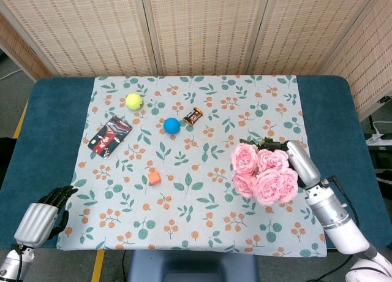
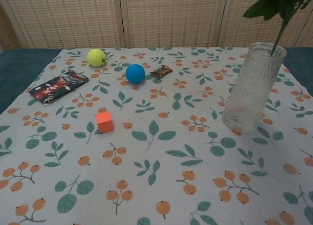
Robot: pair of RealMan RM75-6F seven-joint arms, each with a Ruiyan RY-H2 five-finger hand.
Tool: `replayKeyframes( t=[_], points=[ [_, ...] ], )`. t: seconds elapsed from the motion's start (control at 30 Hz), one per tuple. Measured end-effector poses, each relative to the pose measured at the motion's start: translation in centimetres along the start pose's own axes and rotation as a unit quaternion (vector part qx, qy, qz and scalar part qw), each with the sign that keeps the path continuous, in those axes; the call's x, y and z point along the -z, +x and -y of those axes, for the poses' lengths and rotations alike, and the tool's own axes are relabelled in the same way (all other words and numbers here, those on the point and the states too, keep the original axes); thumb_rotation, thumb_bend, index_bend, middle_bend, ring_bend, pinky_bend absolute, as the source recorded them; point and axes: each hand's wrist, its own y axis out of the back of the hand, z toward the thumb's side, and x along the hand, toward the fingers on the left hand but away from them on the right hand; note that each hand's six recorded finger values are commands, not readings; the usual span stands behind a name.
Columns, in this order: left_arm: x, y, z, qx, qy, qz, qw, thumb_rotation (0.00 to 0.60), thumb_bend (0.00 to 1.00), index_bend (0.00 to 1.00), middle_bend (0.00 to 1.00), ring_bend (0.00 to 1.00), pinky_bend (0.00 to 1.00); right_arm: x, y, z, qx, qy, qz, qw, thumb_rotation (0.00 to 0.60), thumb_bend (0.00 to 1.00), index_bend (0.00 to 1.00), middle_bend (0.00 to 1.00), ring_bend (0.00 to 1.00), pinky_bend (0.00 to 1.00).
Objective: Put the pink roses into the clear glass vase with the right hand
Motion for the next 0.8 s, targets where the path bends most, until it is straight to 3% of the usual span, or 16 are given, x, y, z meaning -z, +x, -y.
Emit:
replayKeyframes(
  t=[0.47,0.63,0.8],
  points=[
    [-0.2,0.1,0.3,0.006,0.004,0.002,1.0,0.6,0.64,0.17,0.16,0.18,0.43,3.4,-0.6,-1.0,-0.002,-0.02,0.034,0.9992,0.6,0.61,0.89,0.81,0.87,0.97],
    [-0.1,0.1,0.4,0.007,0.005,0.001,1.0,0.6,0.64,0.17,0.16,0.18,0.43,5.2,-0.9,-0.7,-0.015,-0.045,0.05,0.9976,0.6,0.61,0.83,0.81,0.86,0.97],
    [-0.1,0.1,0.5,0.009,0.006,0.001,0.9999,0.6,0.64,0.17,0.16,0.18,0.43,7.5,-1.3,-0.6,-0.033,-0.056,0.064,0.9959,0.6,0.43,0.67,0.81,0.85,0.97]
  ],
)
